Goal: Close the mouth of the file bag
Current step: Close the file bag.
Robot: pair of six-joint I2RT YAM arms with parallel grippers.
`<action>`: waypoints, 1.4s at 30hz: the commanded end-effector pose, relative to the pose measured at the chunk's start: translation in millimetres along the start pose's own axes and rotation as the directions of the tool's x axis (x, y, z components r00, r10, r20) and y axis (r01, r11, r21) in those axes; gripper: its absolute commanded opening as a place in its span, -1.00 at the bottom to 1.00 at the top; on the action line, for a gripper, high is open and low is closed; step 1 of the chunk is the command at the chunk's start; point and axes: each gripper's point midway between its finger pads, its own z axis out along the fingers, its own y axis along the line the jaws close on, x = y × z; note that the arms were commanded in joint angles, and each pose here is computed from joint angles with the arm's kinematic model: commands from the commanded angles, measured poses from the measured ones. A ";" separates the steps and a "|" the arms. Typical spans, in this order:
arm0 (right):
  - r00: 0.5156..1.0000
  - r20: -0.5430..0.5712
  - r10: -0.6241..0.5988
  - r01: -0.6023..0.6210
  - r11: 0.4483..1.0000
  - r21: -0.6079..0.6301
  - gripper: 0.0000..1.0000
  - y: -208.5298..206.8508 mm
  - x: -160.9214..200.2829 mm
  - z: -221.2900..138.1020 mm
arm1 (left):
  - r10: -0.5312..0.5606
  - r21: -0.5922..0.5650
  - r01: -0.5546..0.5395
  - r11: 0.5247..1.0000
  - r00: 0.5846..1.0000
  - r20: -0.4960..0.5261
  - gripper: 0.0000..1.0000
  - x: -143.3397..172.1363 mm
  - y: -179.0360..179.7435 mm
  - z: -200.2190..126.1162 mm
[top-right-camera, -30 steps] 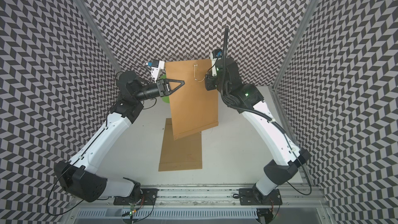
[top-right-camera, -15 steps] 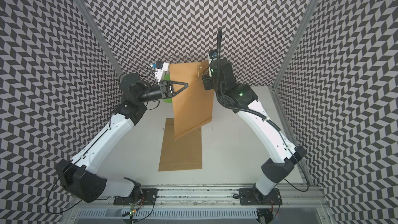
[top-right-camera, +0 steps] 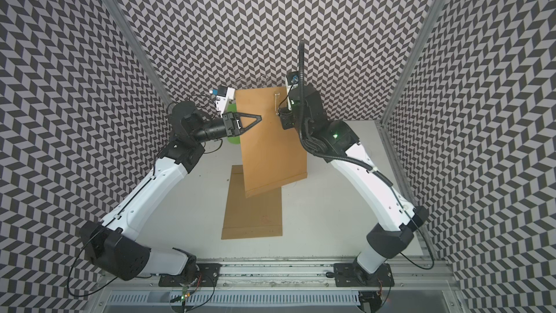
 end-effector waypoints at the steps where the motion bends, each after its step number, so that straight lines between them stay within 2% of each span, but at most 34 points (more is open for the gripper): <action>1: 0.993 0.111 0.028 -0.029 1.000 0.001 -1.00 -5.7 -35.2 -18.9 | 0.025 0.017 -0.025 1.000 1.000 -0.015 -1.00 2.3 -9.2 2.5; 11: 0.992 0.125 0.021 -0.022 1.000 0.007 -1.00 0.7 -38.7 -3.6 | 0.014 0.031 -0.013 0.999 0.999 -0.038 -1.00 12.6 -11.5 5.6; 23: 0.995 0.098 0.024 -0.027 0.999 0.025 -1.00 -5.2 -18.1 -2.9 | 0.018 0.048 -0.017 0.999 1.000 -0.018 -1.00 0.4 -17.1 5.7; 28: 0.996 0.084 0.041 -0.045 0.998 0.047 -1.00 -15.9 -7.0 4.5 | -0.002 0.097 0.004 0.995 1.000 -0.019 -1.00 -0.5 -26.8 5.9; 32: 0.993 0.107 0.056 -0.063 0.996 0.058 -1.00 -25.0 -6.1 6.5 | -0.035 0.133 0.037 0.990 0.999 -0.023 -1.00 1.3 -32.7 4.2; 37: 0.985 0.154 0.083 -0.090 0.995 0.045 -1.00 -30.6 -9.6 6.4 | -0.072 0.231 0.077 0.970 0.997 -0.028 -1.00 3.9 -49.8 2.3; 42: 0.980 0.179 0.092 -0.100 0.994 0.038 -1.00 -34.4 -19.7 5.5 | -0.081 0.202 0.088 0.976 0.996 -0.045 -1.00 11.6 -39.4 5.4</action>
